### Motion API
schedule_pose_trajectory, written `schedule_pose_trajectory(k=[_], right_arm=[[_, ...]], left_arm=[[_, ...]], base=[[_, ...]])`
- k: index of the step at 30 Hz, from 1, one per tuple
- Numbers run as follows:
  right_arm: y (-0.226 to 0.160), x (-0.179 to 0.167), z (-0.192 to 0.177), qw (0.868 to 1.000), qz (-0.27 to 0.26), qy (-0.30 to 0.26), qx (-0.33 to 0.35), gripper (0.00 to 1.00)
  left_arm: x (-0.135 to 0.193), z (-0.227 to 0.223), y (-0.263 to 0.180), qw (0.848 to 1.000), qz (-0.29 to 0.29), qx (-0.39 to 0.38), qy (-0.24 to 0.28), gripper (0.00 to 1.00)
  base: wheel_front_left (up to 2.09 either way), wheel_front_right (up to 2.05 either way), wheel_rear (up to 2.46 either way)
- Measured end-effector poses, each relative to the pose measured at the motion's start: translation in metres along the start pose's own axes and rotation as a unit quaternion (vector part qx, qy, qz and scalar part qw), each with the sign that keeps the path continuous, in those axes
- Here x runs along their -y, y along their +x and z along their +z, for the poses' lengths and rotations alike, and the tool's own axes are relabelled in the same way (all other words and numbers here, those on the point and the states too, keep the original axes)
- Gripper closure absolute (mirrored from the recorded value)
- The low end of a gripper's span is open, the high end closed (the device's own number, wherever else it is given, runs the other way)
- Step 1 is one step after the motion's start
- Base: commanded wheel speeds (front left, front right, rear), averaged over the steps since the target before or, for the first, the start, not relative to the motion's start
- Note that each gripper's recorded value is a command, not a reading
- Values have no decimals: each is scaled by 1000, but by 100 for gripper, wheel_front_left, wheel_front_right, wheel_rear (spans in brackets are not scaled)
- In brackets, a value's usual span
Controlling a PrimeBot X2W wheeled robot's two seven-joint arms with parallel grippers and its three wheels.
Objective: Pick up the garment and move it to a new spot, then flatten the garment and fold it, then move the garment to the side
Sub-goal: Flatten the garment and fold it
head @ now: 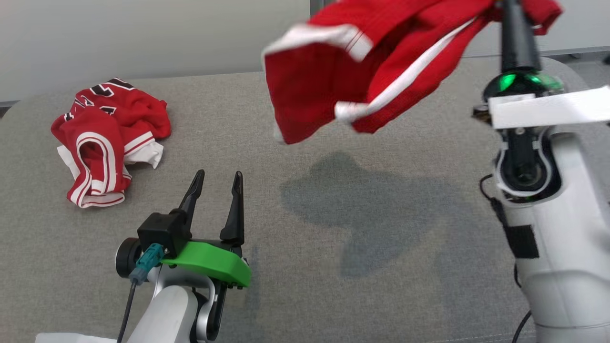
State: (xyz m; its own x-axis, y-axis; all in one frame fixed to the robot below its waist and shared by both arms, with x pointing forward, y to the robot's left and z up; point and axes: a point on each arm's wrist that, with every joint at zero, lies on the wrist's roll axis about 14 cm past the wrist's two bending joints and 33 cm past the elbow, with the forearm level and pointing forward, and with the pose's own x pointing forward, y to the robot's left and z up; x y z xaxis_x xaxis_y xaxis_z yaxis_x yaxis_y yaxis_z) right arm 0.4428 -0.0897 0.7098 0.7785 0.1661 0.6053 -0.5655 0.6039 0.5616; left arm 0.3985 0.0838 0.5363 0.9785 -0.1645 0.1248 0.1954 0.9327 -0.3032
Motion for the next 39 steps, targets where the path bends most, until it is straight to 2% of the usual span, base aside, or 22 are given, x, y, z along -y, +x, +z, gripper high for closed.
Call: schedule_pose_trajectory(k=[1, 3, 5, 6, 7, 9, 11, 12, 13, 17, 20, 23, 24, 25, 26, 27, 30, 34, 39], right_arm=[[2, 12, 11, 1000, -15, -5, 14, 100], [-9, 56, 4, 996, -92, -21, -7, 100], [-46, 104, -34, 977, -177, -61, -101, 100], [-73, 122, -58, 962, -207, -72, -161, 100], [-73, 122, -58, 962, -207, -72, -161, 100], [-130, 145, -99, 929, -266, -58, -252, 100], [-176, 157, -126, 896, -298, -60, -323, 100], [-190, 161, -132, 885, -310, -61, -342, 100], [-196, 165, -135, 879, -318, -60, -350, 100], [-188, 169, -139, 880, -315, -61, -351, 100], [-173, 181, -120, 888, -316, -89, -323, 100], [-170, 195, -103, 887, -327, -108, -306, 100], [-171, 198, -100, 886, -332, -112, -303, 97], [-173, 200, -97, 886, -336, -114, -299, 62], [-174, 202, -95, 886, -339, -117, -294, 19], [-175, 203, -94, 885, -342, -119, -292, 0], [-179, 206, -92, 883, -346, -125, -292, 0], [-179, 204, -89, 884, -324, -153, -300, 0], [-177, 185, -100, 891, -263, -175, -326, 0]], left_arm=[[-1, 2, -1, 1000, 1, 2, 0, 0], [-2, 4, -2, 1000, 4, 5, 1, 0], [-3, 5, -4, 1000, 6, 7, 1, 0], [-3, 5, -5, 1000, 6, 7, 2, 0], [-3, 5, -5, 1000, 6, 7, 2, 0], [-5, 4, -6, 1000, 9, 6, 1, 0], [-8, 1, -7, 1000, 13, 1, 1, 0], [-9, 0, -7, 1000, 14, -1, 0, 0], [-10, -2, -7, 1000, 16, -3, 0, 0], [-17, -5, -5, 1000, 26, -7, -1, 0], [-15, -8, -4, 1000, 23, -11, -2, 0], [-13, -10, -4, 1000, 19, -13, -1, 0], [-12, -10, -4, 1000, 18, -13, -1, 0], [-12, -11, -4, 1000, 18, -14, -1, 0], [-11, -11, -4, 1000, 16, -15, -1, 0], [-10, -12, -4, 1000, 15, -17, -1, 0], [-6, -15, -5, 1000, 9, -21, -2, 0], [-3, -19, -7, 1000, 5, -26, -3, 0], [0, -22, -9, 999, 2, -31, -5, 0]], base=[[0, 0, 0], [0, 0, 0], [0, 0, 0], [0, 0, 0], [0, 0, 0], [0, 0, 0], [0, 0, 0], [0, 0, 0], [0, 0, 0], [0, 0, 0], [0, 0, 0], [0, 0, 0], [0, 0, 0], [0, 0, 0], [0, 0, 0], [0, 0, 0], [0, 0, 0], [0, 0, 0], [0, 0, 0]])
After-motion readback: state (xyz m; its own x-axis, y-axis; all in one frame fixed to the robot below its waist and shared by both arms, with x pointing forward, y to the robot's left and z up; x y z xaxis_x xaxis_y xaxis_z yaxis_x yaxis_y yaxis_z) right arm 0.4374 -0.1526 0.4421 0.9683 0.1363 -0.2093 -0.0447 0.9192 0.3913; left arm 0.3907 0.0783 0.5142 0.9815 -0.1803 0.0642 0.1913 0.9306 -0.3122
